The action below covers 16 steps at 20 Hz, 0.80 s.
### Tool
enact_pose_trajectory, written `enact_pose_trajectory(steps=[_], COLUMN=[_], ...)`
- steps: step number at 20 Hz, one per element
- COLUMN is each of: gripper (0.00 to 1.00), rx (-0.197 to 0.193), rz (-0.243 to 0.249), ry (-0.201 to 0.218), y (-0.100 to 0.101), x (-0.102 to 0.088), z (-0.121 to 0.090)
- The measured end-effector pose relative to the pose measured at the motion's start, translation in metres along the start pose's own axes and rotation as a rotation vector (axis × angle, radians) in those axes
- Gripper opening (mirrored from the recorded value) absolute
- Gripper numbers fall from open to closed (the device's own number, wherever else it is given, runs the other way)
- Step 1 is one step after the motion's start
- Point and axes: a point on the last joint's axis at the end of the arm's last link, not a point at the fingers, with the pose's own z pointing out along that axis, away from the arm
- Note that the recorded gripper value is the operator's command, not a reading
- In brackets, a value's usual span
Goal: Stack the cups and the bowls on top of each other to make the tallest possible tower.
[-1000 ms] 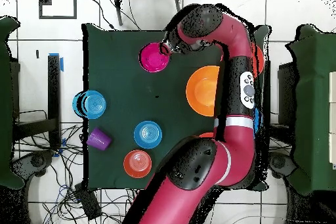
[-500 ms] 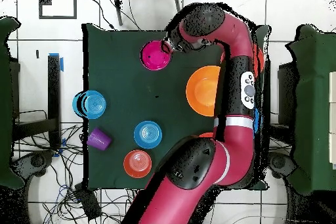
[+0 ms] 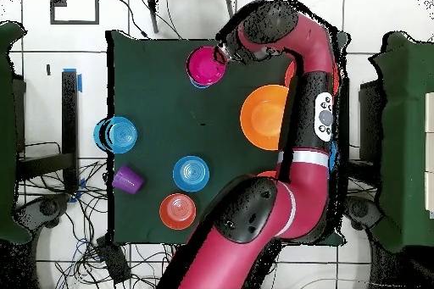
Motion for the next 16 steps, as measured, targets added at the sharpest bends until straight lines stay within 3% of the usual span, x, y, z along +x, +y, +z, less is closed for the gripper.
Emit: enact_pose_trajectory(steps=[16], gripper=[0.00], rx=[-0.004], rz=[0.003], ry=[0.003], y=[-0.0011], x=[0.0022], z=[0.0033])
